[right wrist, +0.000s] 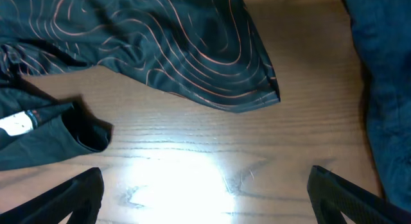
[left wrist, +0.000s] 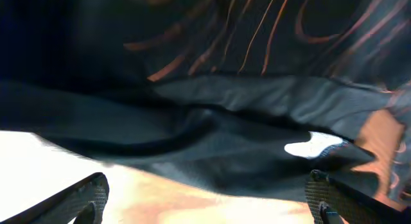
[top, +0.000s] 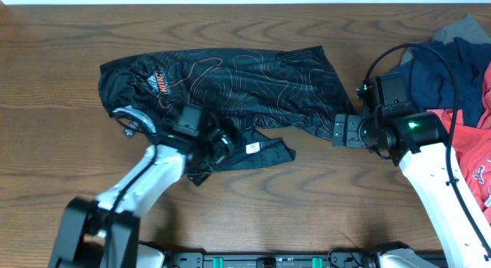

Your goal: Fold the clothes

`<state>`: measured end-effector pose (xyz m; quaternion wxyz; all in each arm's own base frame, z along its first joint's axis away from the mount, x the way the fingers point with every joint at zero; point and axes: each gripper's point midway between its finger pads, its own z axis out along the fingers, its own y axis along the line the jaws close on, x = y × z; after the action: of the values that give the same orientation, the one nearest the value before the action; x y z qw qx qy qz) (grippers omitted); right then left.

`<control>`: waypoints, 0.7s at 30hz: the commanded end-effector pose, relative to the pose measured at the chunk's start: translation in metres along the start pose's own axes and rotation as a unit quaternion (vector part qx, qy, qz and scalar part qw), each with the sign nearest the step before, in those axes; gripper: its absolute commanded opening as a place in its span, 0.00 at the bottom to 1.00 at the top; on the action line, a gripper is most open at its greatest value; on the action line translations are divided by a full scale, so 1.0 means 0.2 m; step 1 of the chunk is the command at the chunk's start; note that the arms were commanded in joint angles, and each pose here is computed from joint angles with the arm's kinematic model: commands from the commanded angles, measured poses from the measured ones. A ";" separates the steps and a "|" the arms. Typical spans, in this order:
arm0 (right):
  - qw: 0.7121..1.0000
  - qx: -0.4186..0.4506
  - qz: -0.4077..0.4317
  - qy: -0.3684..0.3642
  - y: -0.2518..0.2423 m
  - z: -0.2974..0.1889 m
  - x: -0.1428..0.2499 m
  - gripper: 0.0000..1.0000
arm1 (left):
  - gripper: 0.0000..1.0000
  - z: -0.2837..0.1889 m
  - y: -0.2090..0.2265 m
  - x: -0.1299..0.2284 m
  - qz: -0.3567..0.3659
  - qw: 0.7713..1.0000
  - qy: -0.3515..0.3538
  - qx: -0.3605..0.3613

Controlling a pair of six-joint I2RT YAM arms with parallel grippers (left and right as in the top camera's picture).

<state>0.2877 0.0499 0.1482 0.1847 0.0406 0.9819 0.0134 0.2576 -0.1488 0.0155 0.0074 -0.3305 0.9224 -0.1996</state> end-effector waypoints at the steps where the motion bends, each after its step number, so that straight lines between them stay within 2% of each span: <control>1: 1.000 0.007 -0.001 -0.004 -0.02 -0.02 -0.01 0.99 | 1.00 0.08 0.05 0.00 -0.039 0.999 0.000 -0.026; 6: 1.000 0.008 -0.001 -0.003 -0.02 -0.02 0.00 0.99 | 0.95 0.13 0.05 -0.05 -0.037 0.999 -0.018 -0.030; 12: 1.000 0.008 -0.001 -0.003 -0.02 -0.02 0.00 0.99 | 0.66 0.13 0.06 -0.05 -0.038 0.998 -0.020 -0.035; 16: 1.000 0.008 -0.001 -0.003 -0.02 -0.02 0.00 0.99 | 0.51 0.13 0.11 -0.03 -0.043 0.998 -0.011 -0.054; 21: 1.000 0.008 -0.001 -0.003 -0.02 -0.02 0.00 0.99 | 0.19 0.13 0.13 -0.02 -0.024 0.998 -0.006 -0.064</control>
<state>0.2854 0.0492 0.1473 0.1798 0.0405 0.9828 0.0118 0.2629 -0.1478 -0.0009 0.0014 -0.3635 0.9151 -0.1746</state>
